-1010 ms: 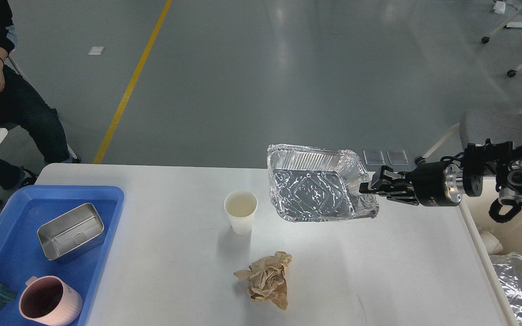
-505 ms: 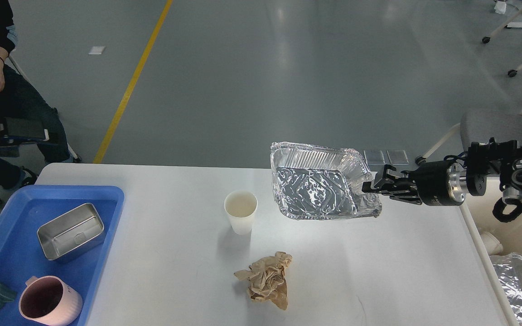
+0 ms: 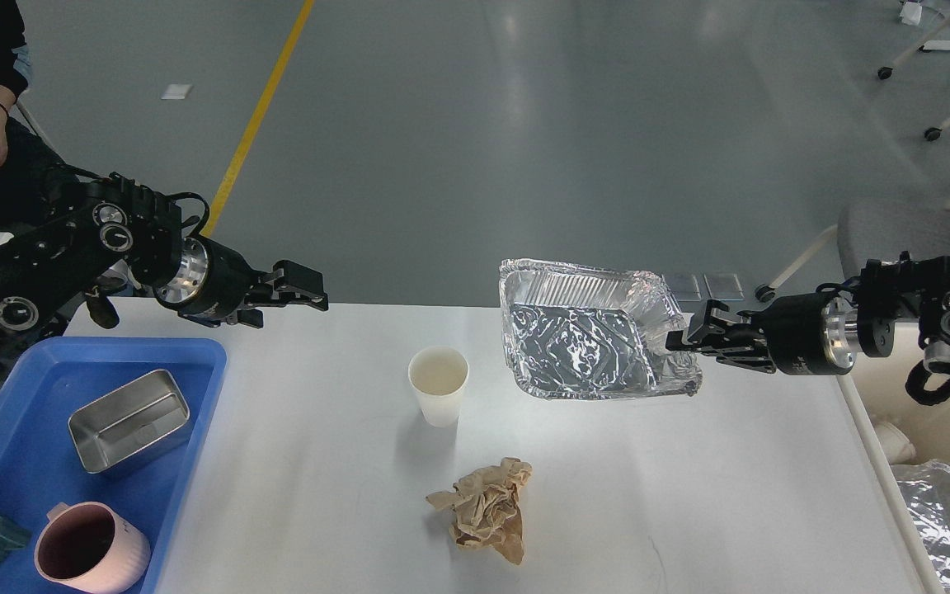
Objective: Tidy desktop
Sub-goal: 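Reach the left gripper to the white paper cup and grasp it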
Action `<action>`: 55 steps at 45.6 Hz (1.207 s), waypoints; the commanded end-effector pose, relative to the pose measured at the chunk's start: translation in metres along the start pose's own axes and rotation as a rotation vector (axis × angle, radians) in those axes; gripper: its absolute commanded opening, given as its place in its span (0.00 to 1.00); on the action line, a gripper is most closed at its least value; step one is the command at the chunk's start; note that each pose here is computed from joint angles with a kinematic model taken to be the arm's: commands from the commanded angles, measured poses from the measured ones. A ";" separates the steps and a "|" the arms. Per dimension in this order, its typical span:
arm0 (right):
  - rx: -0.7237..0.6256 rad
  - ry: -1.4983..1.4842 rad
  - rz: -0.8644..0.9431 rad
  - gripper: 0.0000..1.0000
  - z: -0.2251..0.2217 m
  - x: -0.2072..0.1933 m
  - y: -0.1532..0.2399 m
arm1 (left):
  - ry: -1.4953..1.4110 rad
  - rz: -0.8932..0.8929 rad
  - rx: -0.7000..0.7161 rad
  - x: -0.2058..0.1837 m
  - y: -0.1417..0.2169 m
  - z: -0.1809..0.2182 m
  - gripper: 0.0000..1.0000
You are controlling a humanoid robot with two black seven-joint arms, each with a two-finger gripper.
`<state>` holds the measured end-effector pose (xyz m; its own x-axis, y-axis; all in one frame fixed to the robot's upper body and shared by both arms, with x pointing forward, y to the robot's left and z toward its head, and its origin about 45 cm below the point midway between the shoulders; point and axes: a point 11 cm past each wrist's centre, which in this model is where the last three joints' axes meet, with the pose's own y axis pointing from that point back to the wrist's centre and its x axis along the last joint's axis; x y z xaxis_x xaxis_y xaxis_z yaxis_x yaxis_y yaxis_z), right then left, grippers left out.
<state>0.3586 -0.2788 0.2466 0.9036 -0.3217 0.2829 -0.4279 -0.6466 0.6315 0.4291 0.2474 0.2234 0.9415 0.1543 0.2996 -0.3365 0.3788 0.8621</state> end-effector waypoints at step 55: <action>-0.001 -0.029 0.015 0.00 0.010 -0.002 0.006 | -0.116 -0.086 0.085 -0.077 -0.126 0.067 0.38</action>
<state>0.3543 -0.2892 0.2431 0.8961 -0.3506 0.2720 -0.4414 -0.6410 0.6279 0.4045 0.1277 0.1263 0.9661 0.0539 0.2523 -0.2558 0.3286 0.9092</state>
